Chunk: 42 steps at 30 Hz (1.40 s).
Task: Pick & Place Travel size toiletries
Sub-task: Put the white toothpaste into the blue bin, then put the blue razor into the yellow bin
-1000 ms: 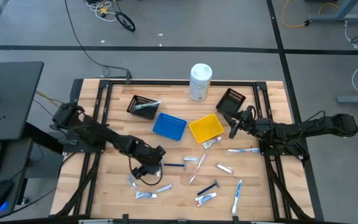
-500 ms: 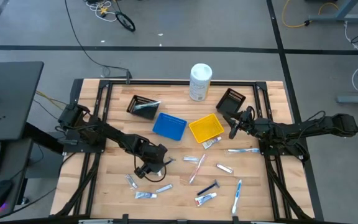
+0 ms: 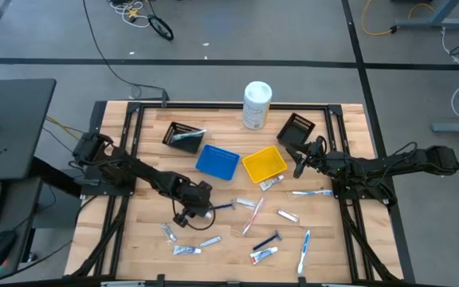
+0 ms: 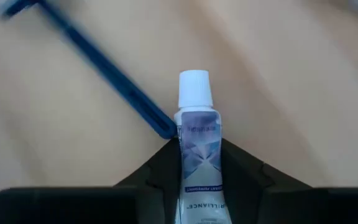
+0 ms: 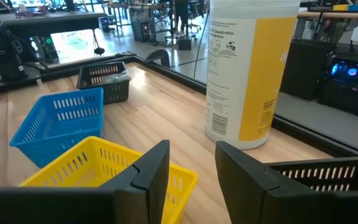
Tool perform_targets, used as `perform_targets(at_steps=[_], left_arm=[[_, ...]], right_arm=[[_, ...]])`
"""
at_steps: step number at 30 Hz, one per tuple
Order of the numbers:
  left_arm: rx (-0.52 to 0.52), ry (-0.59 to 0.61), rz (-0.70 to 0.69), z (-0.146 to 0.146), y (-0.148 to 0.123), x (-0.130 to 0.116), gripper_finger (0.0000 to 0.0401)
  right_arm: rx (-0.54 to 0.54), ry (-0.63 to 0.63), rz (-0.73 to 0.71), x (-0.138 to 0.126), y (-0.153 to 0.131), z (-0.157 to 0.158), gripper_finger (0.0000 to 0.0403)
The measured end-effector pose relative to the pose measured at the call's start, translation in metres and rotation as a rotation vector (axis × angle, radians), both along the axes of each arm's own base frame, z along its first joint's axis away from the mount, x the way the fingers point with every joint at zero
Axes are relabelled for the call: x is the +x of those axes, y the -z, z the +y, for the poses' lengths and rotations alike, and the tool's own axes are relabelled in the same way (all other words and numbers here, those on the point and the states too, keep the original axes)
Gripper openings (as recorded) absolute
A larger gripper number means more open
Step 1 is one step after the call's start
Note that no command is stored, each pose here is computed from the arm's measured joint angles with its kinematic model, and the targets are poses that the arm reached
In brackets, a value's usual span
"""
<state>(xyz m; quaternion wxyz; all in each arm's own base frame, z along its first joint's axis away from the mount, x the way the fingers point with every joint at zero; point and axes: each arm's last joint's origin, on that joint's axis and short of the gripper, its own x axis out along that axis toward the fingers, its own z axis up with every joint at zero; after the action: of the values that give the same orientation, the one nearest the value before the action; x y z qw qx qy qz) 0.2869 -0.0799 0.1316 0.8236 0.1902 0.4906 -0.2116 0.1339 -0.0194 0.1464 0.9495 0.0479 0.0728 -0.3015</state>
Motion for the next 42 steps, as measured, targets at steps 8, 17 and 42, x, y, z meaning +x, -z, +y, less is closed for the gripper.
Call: perform_targets(at_steps=[8, 17, 42], left_arm=[[0.085, -0.061, -0.187, 0.014, -0.044, -0.004, 0.0116], [0.171, -0.383, -0.317, 0.083, -0.072, 0.012, 0.0125], [0.005, -0.489, -0.324, 0.137, -0.071, 0.009, 0.0128]], right_arm=[[0.000, 0.000, 0.000, 0.000, 0.000, 0.000, 0.0140], [-0.001, 0.000, -0.001, 0.000, 0.000, 0.000, 0.0140], [-0.008, 0.034, 0.000, -0.001, 0.000, -0.001, 0.0140]])
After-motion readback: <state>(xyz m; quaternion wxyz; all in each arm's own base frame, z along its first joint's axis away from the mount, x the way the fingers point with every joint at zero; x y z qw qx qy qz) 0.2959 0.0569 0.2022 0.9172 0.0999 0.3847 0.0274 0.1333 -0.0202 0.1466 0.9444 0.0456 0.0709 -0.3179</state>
